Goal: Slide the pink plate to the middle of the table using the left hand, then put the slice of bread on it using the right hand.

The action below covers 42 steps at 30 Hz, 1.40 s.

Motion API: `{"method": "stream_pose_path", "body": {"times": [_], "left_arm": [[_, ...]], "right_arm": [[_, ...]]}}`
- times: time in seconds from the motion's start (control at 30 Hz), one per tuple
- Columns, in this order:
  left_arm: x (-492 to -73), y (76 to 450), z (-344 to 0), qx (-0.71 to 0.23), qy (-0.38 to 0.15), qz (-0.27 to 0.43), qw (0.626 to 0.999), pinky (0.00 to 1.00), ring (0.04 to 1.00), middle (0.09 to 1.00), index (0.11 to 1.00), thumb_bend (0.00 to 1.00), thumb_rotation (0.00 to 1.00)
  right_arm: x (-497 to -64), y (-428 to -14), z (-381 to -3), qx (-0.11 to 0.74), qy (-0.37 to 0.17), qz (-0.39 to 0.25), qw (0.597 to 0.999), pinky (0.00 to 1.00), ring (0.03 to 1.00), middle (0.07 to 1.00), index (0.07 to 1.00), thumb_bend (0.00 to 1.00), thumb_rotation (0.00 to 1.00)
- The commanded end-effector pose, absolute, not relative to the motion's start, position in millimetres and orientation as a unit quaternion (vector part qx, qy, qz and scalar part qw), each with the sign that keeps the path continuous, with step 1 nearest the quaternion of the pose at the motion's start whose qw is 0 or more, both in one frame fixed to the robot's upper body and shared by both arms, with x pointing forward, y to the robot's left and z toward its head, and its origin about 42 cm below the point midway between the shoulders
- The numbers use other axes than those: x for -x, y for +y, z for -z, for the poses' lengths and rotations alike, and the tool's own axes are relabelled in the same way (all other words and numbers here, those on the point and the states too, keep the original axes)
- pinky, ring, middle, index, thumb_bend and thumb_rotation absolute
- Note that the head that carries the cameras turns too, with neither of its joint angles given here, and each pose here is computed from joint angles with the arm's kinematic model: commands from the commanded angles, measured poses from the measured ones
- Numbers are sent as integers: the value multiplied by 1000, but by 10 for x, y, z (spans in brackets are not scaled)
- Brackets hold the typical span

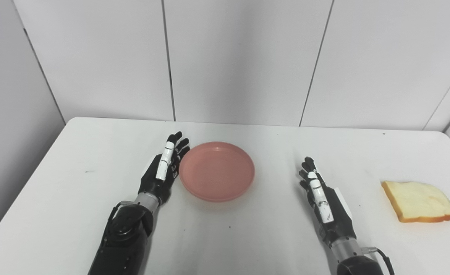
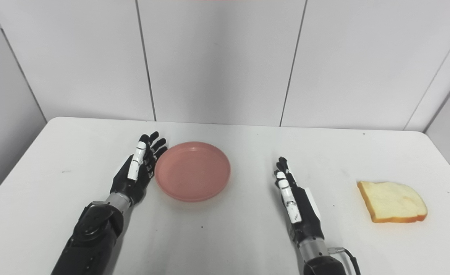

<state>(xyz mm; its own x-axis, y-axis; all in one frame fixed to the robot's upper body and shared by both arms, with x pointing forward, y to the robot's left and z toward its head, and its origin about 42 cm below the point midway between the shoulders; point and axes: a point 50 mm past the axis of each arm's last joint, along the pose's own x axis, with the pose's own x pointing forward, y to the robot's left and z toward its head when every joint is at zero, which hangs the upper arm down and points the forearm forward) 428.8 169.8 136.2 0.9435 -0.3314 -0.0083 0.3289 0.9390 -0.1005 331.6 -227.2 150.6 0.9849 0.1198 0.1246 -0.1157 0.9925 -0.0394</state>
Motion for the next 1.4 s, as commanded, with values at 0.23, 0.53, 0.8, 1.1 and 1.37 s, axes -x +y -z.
{"method": "stream_pose_path", "body": {"times": [0.23,0.53,0.8,1.1,1.37], "left_arm": [[-4135,1370,-1153,52,68,237,968,1000,994,1000,1000,660,1000],[-4094,1349,-1155,39,65,251,965,1000,993,998,1000,683,1000],[-4061,1299,-1168,45,77,260,961,1000,999,1000,1000,672,1000],[-4009,1286,-1131,47,78,274,957,1000,1000,1000,1000,666,1000],[-4032,1344,-1083,53,75,260,961,1000,1000,1000,1000,656,1000]], "right_arm": [[-3371,-2216,-1704,7,-114,-60,992,985,974,995,1000,345,1000],[-3370,-2225,-1732,1,-115,-60,992,994,976,997,998,354,1000],[-3361,-2235,-1733,0,-115,-63,991,1000,983,999,1000,359,1000],[-3371,-2217,-1718,4,-116,-58,992,990,977,992,1000,360,1000],[-3428,-2298,-1885,26,-141,-59,988,998,994,1000,1000,417,1000]]}}
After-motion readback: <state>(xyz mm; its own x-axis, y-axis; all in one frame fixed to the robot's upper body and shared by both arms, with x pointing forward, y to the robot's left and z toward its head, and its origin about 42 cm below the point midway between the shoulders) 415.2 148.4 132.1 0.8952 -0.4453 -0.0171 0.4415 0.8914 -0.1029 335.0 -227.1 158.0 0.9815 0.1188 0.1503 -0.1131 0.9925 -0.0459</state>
